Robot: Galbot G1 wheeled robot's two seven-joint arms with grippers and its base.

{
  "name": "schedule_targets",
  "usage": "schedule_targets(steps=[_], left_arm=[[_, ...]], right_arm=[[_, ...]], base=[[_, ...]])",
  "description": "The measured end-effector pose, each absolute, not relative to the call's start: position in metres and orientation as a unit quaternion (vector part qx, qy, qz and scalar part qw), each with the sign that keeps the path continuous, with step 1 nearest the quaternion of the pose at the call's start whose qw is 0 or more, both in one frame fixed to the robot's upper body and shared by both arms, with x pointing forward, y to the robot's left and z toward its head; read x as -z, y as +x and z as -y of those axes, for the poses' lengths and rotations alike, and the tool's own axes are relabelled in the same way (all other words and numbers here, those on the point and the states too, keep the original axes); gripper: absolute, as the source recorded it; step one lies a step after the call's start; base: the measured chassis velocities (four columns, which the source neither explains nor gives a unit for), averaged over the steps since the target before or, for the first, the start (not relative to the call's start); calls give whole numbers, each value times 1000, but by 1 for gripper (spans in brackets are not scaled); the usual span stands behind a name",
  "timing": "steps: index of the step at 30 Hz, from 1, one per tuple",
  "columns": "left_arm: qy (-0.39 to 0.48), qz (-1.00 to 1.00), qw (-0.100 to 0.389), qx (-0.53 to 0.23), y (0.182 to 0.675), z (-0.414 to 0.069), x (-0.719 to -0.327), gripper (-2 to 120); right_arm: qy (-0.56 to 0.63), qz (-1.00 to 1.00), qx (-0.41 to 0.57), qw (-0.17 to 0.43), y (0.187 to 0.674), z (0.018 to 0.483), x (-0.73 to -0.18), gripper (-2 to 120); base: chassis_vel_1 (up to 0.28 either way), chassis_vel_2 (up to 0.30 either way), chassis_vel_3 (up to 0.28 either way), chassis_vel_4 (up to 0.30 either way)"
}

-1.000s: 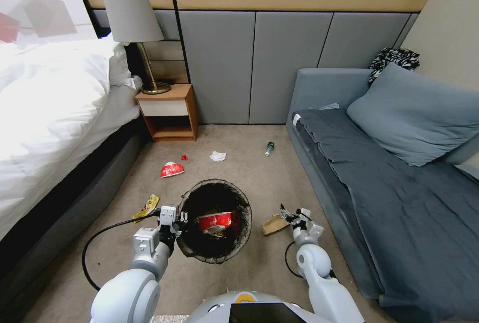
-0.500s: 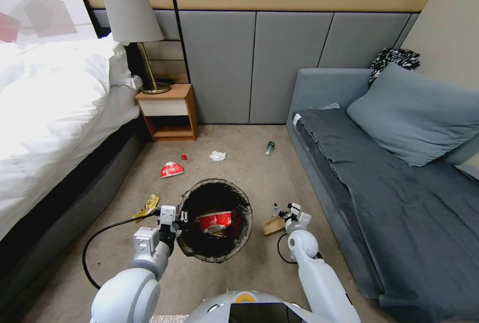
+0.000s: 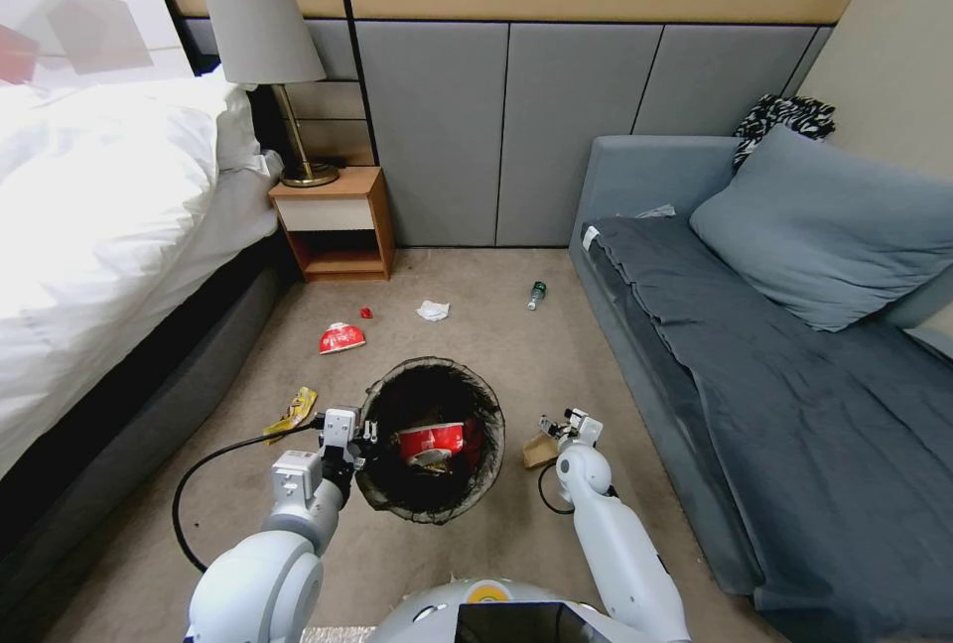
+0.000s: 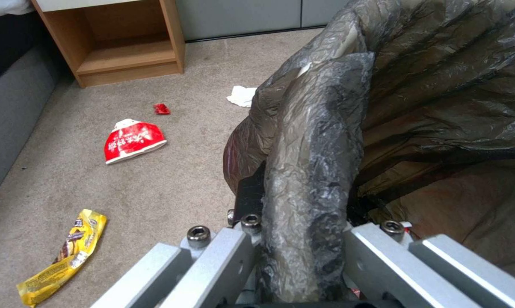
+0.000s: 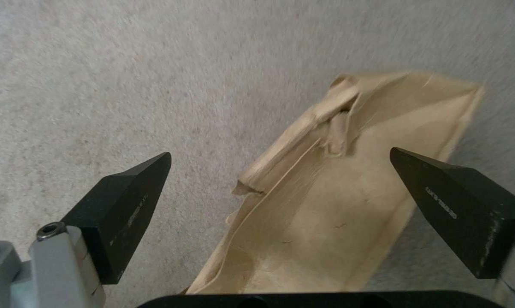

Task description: Pick up the trash bin, then pick up the garbage from the floor and place it into the trash bin.

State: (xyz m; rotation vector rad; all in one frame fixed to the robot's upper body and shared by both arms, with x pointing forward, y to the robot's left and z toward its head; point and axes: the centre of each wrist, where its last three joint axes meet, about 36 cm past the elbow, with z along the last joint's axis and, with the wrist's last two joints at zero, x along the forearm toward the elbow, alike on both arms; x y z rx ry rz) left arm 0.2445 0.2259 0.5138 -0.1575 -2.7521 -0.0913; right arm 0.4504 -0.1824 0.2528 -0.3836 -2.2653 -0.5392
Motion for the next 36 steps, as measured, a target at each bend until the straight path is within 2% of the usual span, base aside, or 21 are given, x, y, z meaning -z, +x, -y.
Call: schedule_targets(steps=[24,29,30,34,35,36], left_arm=[[-57,978,196,32,249,-227,-507,2],[-56,978,196,32,250,-227,-506,2],[-56,978,196,32,250,-227,-506,2],[-56,978,196,32,250,-227,-506,2],[-56,978,196,32,250,-227,-505,2],[-56,978,196,32,250,-227,-505,2]], right_arm=[[-163,870,221,409,470,168,-206,99],[-162,871,222,407,470,168,-204,92],[-162,871,222,407,470,168,-204,86],[-162,871,222,407,470,168,-204,86],[-162,871,223,406,470,168,-203,67],[-162,871,223,406,470,169,-203,64]], base=[[0,0,0,0],[0,0,0,0],[0,0,0,0],[0,0,0,0],[0,0,0,0],[0,0,0,0]])
